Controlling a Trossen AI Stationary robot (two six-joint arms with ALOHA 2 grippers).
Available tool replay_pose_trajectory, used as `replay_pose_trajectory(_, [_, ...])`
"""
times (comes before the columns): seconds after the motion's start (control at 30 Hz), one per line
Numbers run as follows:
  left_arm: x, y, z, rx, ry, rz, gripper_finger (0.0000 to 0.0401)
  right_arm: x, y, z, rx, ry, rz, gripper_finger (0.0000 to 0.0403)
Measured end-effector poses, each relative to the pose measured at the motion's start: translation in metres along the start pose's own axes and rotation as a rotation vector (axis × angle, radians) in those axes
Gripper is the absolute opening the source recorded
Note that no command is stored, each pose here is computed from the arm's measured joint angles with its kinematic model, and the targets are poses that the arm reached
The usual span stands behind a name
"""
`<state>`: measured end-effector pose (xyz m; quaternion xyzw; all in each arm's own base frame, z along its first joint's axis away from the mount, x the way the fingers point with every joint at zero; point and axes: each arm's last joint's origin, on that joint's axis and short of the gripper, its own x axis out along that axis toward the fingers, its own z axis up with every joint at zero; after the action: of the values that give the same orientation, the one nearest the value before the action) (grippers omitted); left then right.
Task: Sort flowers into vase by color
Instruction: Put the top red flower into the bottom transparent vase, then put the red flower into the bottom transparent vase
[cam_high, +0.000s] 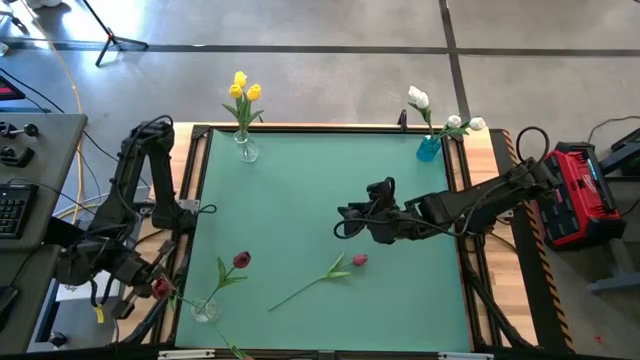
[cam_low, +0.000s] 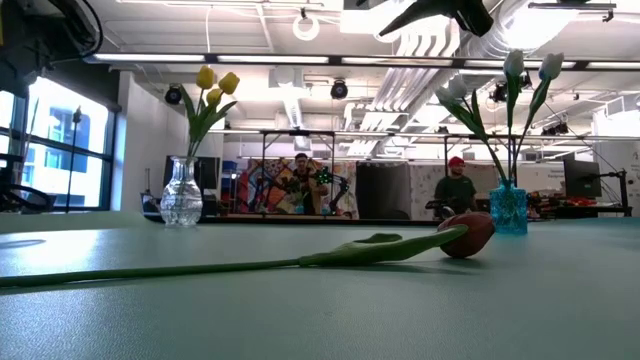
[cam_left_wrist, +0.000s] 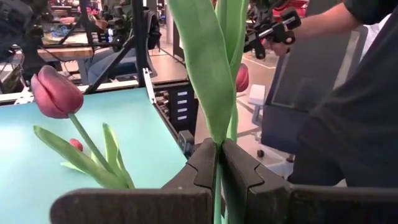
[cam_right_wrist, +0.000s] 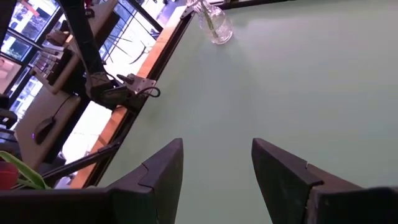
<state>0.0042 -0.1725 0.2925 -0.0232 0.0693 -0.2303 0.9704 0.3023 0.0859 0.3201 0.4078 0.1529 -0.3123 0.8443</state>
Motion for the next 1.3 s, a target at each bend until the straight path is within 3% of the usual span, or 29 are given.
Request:
replay_pose_trajectory(0.23, [0.005, -0.008, -0.01, 0.008, 0.022, 0.018, 0.0, 0.0, 0.0, 0.0, -0.008, 0.001, 0.0, 0.0181])
replay_pose_trajectory(0.53, [0.008, -0.01, -0.022, 0.003, -0.001, 0.127, 0.0, -0.004, 0.004, -0.005, -0.008, 0.035, 0.038, 0.0181])
replay_pose_trajectory(0.83, [0.008, -0.007, -0.028, -0.132, 0.017, 0.131, 0.0003, -0.004, 0.004, -0.006, -0.009, 0.039, 0.041, 0.0181])
replay_pose_trajectory(1.13, [0.006, 0.002, -0.041, -0.336, 0.129, 0.126, 0.0066, -0.004, 0.004, -0.006, -0.009, 0.049, 0.044, 0.0181])
replay_pose_trajectory(1.3, [0.005, 0.003, -0.043, -0.377, 0.156, 0.12, 0.0092, -0.004, 0.004, -0.006, -0.016, 0.048, 0.044, 0.0181])
